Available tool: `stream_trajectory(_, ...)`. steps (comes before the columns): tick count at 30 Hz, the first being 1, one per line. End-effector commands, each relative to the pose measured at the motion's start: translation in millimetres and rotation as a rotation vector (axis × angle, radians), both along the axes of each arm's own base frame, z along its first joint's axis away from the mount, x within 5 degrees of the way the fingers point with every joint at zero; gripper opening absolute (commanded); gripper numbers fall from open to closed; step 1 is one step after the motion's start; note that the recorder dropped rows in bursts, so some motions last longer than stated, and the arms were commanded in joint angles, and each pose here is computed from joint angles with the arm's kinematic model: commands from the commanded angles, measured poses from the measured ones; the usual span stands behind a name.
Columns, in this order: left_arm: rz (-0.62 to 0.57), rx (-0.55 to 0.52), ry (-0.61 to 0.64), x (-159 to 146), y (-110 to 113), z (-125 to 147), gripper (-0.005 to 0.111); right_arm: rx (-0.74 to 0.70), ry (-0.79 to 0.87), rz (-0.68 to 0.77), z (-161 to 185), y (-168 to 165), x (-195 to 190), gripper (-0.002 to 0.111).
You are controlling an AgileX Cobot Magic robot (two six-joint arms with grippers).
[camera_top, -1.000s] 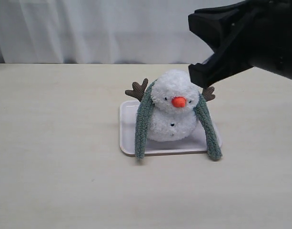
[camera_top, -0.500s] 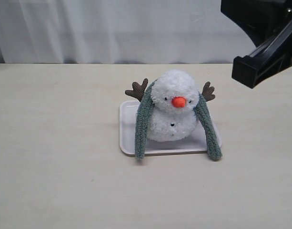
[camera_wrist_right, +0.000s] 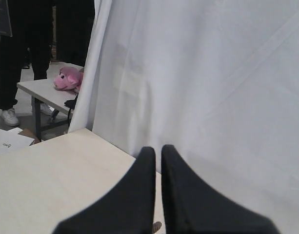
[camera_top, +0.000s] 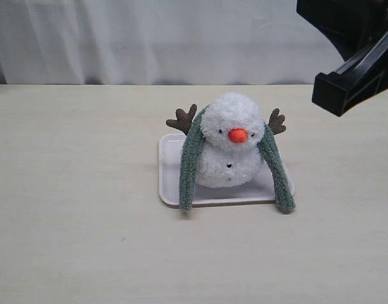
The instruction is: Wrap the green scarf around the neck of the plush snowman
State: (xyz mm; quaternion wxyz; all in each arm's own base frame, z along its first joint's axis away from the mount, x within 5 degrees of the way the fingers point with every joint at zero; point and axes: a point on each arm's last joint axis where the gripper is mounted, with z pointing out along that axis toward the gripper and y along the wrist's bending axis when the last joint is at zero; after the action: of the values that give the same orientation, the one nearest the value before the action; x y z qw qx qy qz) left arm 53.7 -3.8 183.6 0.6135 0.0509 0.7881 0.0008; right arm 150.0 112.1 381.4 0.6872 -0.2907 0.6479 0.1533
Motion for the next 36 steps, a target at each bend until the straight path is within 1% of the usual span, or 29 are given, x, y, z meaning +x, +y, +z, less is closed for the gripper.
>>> stream_trajectory(1,-0.007,-0.003,-0.016,0,0,1,0.0,-0.001,0.002,0.002,-1,0,-1,0.004)
stream_trajectory(5,-0.007,-0.003,-0.016,0,0,1,0.0,-0.013,0.017,0.002,-10,-2,-3,0.004)
stream_trajectory(7,-0.007,-0.003,-0.016,0,0,1,0.0,-0.059,0.01,0.003,-20,-4,-6,0.004)
stream_trajectory(10,-0.007,-0.003,-0.016,0,0,1,0.0,-0.271,-0.113,0.015,-34,-8,-11,0.004)
stream_trajectory(13,-0.007,-0.003,-0.016,0,0,1,0.0,-0.547,-0.286,0.056,-45,-10,-17,0.004)
stream_trajectory(15,-0.007,-0.003,-0.016,0,0,1,0.0,-0.674,-0.367,0.085,-49,-12,-22,0.004)
stream_trajectory(21,-0.007,-0.003,-0.016,0,0,1,0.0,-0.785,-0.454,0.085,-59,-21,-32,0.004)
stream_trajectory(28,-0.007,-0.002,-0.013,0,0,0,0.0,-1.009,-0.562,0.121,-86,-28,-39,0.004)
stream_trajectory(36,-0.007,-0.002,-0.013,0,0,0,0.0,-1.04,-0.534,0.147,-112,-35,-49,0.004)
